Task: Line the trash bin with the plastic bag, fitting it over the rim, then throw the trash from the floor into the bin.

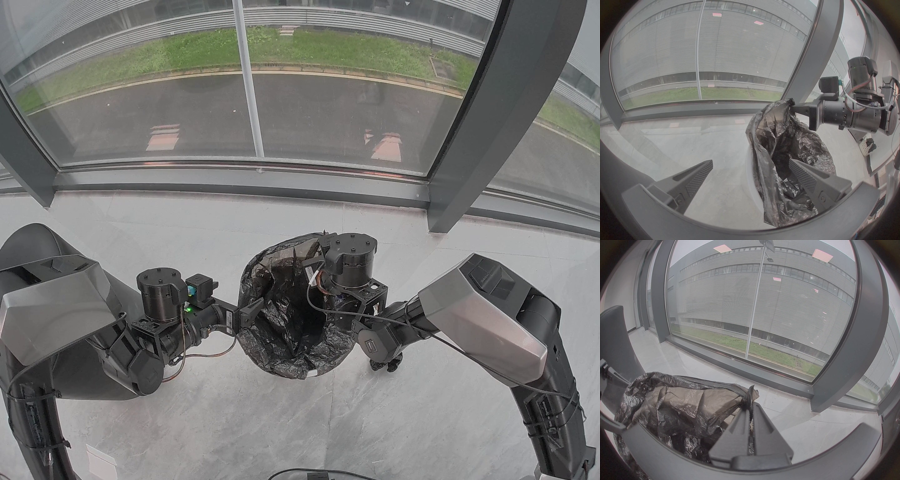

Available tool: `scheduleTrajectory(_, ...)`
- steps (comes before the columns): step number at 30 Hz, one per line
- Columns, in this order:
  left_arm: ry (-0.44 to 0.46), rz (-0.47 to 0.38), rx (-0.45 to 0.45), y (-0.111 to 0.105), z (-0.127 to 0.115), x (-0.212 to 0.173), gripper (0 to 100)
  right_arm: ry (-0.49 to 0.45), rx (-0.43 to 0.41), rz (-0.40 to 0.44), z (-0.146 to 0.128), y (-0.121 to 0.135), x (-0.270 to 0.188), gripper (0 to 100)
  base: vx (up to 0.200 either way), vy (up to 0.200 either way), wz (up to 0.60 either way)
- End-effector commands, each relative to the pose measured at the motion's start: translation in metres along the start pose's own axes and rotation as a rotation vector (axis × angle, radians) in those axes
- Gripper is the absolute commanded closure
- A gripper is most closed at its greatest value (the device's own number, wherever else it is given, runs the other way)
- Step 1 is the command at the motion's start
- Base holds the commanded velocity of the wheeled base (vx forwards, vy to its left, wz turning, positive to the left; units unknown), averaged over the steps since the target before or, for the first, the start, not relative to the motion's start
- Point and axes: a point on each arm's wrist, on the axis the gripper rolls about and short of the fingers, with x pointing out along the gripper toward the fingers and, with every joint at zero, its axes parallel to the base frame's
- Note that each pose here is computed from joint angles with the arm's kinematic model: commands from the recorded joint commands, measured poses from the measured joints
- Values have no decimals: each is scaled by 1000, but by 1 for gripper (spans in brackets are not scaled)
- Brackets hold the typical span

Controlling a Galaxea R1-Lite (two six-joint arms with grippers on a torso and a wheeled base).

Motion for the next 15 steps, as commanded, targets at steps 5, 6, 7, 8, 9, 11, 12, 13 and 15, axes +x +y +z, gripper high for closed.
scheduleTrajectory(5,-2,32,-6,13,-1,11,0,1,2,1,-1,0,0,100,0,0,0)
scheduleTrajectory(6,-6,40,-8,16,0,13,0,-1,3,1,0,0,0,100,0,0,0)
scheduleTrajectory(7,-6,40,-8,16,0,13,0,-1,3,1,0,0,0,100,0,0,0)
scheduleTrajectory(8,-12,50,-9,20,1,15,0,-1,3,1,0,0,0,100,0,0,0)
scheduleTrajectory(9,-12,50,-9,20,1,15,0,-1,3,1,0,0,0,100,0,0,0)
scheduleTrajectory(11,1,69,-15,27,1,16,0,-7,7,-1,2,0,1,100,0,0,0)
scheduleTrajectory(12,0,75,-14,29,1,17,0,-7,7,-1,2,1,1,100,0,0,0)
scheduleTrajectory(13,-2,77,-14,30,1,17,0,-7,7,-1,2,1,1,100,0,0,0)
scheduleTrajectory(15,-4,93,-11,36,1,17,0,-6,6,1,1,2,1,100,0,0,0)
